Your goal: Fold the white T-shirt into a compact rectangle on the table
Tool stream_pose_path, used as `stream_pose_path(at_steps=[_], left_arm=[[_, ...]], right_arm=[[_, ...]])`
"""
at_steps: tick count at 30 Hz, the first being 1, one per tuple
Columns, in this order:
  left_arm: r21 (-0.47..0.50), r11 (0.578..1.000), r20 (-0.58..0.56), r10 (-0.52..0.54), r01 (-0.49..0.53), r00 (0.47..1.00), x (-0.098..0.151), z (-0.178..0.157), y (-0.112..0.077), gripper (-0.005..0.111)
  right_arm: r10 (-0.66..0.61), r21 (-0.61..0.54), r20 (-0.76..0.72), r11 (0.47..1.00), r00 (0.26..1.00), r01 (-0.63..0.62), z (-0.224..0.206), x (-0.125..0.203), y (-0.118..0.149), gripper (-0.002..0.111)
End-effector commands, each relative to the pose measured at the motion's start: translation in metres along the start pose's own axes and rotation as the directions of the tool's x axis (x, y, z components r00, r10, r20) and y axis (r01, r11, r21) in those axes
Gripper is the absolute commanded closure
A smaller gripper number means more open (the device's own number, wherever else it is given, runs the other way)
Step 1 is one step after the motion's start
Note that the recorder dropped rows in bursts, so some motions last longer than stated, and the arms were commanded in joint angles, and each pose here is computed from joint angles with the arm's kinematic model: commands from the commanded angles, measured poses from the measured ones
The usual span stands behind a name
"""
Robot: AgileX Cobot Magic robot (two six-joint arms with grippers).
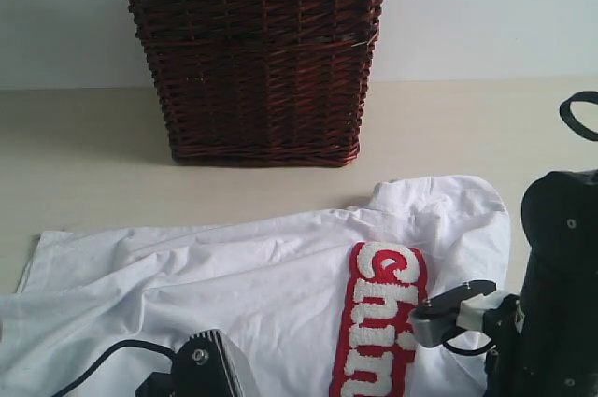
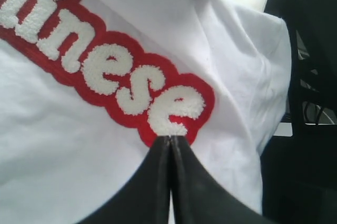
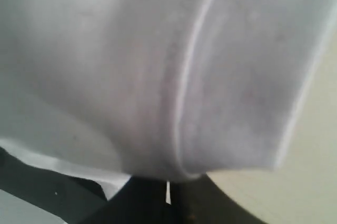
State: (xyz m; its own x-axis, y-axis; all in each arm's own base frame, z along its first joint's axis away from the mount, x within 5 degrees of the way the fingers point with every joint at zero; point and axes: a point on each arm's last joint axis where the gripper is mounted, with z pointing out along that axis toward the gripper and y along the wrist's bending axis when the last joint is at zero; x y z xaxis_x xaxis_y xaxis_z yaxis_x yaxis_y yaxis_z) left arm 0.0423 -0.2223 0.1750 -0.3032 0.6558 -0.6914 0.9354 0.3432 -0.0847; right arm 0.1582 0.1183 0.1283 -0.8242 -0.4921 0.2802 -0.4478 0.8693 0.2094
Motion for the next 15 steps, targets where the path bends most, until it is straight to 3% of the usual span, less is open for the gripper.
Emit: stream_pose_path(at_steps=[1, 5, 10, 12, 15], left_arm=[[-0.016, 1.000, -0.003, 0.004, -0.004, 1.000, 0.003, -0.001, 0.003, 0.107], [-0.048, 0.999, -0.010, 0.005, -0.005, 1.000, 0.008, -0.001, 0.007, 0.107], [-0.104, 0.995, 0.002, 0.006, -0.006, 1.000, 0.008, -0.001, 0.012, 0.107], [-0.152, 0.988, 0.016, -0.007, 0.009, 1.000, 0.007, -0.002, 0.016, 0.107], [-0.243, 0.969, 0.041, -0.040, 0.048, 0.998, 0.005, -0.004, 0.025, 0.107]], right_arm=[[-0.077, 0.038, 0.031, 0.996, 0.997, 0.076, -0.021, 0.007, 0.003, 0.108], [-0.095, 0.072, 0.086, 0.993, 0.992, 0.088, -0.041, 0.023, 0.004, 0.108], [0.032, 0.291, 0.089, 0.955, 0.996, -0.056, -0.065, 0.054, -0.012, 0.108], [0.051, 0.366, 0.155, 0.925, 0.987, -0.106, -0.074, 0.059, -0.019, 0.108], [0.064, 0.392, 0.207, 0.909, 0.976, -0.143, -0.080, 0.064, -0.021, 0.108]])
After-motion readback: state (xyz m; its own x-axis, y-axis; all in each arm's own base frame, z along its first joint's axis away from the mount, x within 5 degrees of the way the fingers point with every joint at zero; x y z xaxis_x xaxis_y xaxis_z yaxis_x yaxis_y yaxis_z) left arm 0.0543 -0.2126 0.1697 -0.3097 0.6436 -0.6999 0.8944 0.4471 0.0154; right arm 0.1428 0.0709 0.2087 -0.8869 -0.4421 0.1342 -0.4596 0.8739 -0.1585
